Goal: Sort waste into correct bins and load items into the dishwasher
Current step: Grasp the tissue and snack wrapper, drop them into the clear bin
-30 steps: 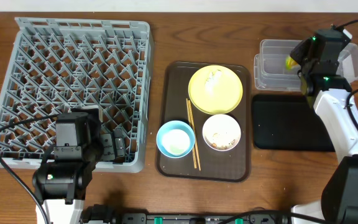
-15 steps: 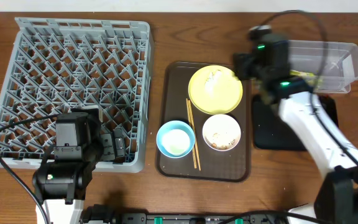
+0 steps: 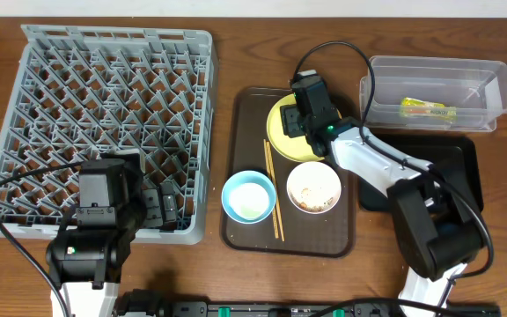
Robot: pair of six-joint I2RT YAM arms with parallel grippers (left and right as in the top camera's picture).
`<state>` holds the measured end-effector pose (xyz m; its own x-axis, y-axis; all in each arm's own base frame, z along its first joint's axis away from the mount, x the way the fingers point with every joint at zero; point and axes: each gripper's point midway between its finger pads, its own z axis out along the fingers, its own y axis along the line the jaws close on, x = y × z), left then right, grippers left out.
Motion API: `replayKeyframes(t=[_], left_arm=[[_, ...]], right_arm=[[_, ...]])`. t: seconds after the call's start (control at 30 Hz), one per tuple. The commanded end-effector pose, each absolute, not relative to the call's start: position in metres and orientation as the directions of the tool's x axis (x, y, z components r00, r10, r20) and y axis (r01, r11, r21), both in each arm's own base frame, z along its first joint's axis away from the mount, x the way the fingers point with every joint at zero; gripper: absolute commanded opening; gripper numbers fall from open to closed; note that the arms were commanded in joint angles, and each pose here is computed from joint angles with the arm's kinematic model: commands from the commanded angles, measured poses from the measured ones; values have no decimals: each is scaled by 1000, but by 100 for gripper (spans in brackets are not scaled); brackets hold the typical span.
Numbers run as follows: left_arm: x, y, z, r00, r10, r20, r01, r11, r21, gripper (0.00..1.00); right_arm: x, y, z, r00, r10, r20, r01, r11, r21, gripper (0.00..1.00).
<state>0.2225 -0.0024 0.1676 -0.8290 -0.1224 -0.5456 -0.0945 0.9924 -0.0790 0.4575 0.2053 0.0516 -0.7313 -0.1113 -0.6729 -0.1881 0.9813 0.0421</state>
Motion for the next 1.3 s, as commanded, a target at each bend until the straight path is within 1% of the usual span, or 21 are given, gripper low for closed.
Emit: replayKeyframes(t=[0.0,0.07,0.17,0.3,0.33,0.37,0.4,0.5,0.6,0.7,0.77,0.83,0.9,0.93,1.07,1.1,1.13,1.2,1.23,1.27], left_arm=[[225,-2,177,-815,-137,-563,-104,990,-90,95],[225,-2,177,-815,-137,-563,-104,990,-90,95],[225,-2,177,-816,-137,-562,-104,990,-90,95],[225,-2,177,-816,-137,-562,-104,990,-90,95],[225,-2,177,-816,-137,-562,-104,990,-90,95],[225,-2,177,-816,-137,-562,-104,990,-90,95],[225,-2,177,-816,-137,-562,-104,990,-90,95],[225,-2,177,-816,-137,-562,-104,990,-90,95],[225,-2,177,-816,-137,-562,-104,990,-90,95],[225,-2,177,-816,-137,-562,-104,990,-90,95],[225,-2,177,-816,-137,-562,-104,990,-90,95],[225,-2,177,-816,-137,-562,-104,990,-90,95],[225,-2,177,-816,-137,-562,-104,990,-90,95],[225,-2,177,-816,-137,-562,-104,990,-90,95],[225,-2,177,-816,-137,-562,-104,990,-90,95],[225,-2,177,-816,-137,-562,-104,990,-90,95],[225,-2,177,-816,-137,-562,-104,990,-90,95],[225,-2,177,-816,-137,-562,-104,990,-90,95],[225,-2,177,-816,-137,-562,-104,990,-90,95],[225,-2,177,-816,-137,-562,-104,990,-90,95]], right_arm=[[461,202,39,-749,-14,-662,-83,994,73,66],[460,201,28,-765,18,-643,-52,995,90,66],[457,200,15,-783,53,-620,-16,994,106,59],[455,201,12,-790,55,-610,-13,994,107,37],[455,201,13,-790,56,-611,-13,994,107,30],[455,200,14,-790,56,-611,-13,994,108,21],[454,200,17,-789,56,-612,-14,994,110,16],[457,199,38,-767,64,-638,-17,993,119,10],[464,189,82,-716,71,-695,-27,991,129,8],[473,160,134,-635,119,-763,22,991,136,9],[477,129,167,-567,164,-807,101,986,130,13],[479,96,189,-514,200,-834,180,976,123,13],[479,64,200,-478,237,-846,261,958,120,14],[479,47,202,-467,258,-845,300,946,124,16],[478,-10,190,-453,354,-819,436,889,143,18],[478,-21,186,-447,374,-812,462,874,148,24],[479,-30,182,-444,385,-809,476,866,151,38],[483,-41,180,-438,408,-801,476,861,178,56],[485,-42,181,-443,409,-798,455,869,193,61],[486,-41,184,-447,404,-798,431,879,204,63]])
